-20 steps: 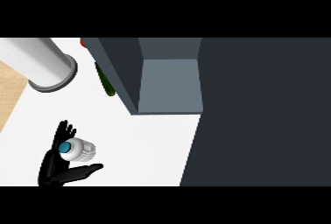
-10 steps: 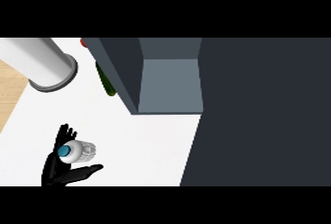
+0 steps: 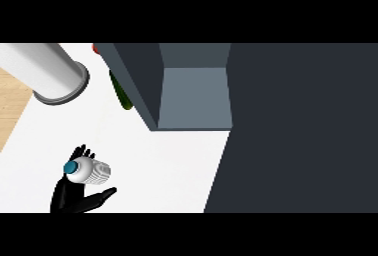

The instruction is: Pick up the bottled water, place it into the cabinet and close the cabinet

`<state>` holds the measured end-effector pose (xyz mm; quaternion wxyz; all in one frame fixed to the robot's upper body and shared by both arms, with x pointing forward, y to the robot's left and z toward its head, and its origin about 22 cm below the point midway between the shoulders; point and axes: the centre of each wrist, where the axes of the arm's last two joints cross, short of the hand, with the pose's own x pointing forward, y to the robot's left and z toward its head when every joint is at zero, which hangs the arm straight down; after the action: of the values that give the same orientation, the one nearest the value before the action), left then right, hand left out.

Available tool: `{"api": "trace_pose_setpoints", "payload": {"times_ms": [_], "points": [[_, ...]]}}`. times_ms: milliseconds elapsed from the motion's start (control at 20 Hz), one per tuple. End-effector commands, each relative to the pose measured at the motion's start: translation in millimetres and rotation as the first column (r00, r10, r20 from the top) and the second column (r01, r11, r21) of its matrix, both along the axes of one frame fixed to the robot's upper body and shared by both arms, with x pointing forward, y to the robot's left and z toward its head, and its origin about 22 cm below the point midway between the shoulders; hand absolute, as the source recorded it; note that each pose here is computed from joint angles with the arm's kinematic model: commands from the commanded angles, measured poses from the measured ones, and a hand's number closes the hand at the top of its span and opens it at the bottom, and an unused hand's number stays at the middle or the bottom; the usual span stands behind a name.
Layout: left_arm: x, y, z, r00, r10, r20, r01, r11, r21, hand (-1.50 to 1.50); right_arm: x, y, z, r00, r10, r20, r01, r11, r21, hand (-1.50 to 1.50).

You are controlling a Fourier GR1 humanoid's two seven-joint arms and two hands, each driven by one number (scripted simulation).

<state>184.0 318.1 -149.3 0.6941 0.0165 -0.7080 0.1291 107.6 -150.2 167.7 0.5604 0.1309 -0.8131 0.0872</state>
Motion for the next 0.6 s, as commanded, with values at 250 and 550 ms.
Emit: {"api": "trace_pose_setpoints", "payload": {"times_ms": [250, 550], "points": [[6.9, -13.1, -12.4, 0.998, 0.012, 0.056, -0.007, 0.996, -0.092, 1.50, -27.4, -10.9, 21.3, 0.997, -0.035, 0.073, 0.036, 0.999, -0.013, -1.50], [14.9, -0.5, 0.7, 0.996, -0.009, 0.089, 0.023, 0.988, -0.154, 1.50, -29.2, -16.0, 18.0, 0.997, -0.026, 0.075, 0.028, 0.999, -0.022, -1.50]]}}
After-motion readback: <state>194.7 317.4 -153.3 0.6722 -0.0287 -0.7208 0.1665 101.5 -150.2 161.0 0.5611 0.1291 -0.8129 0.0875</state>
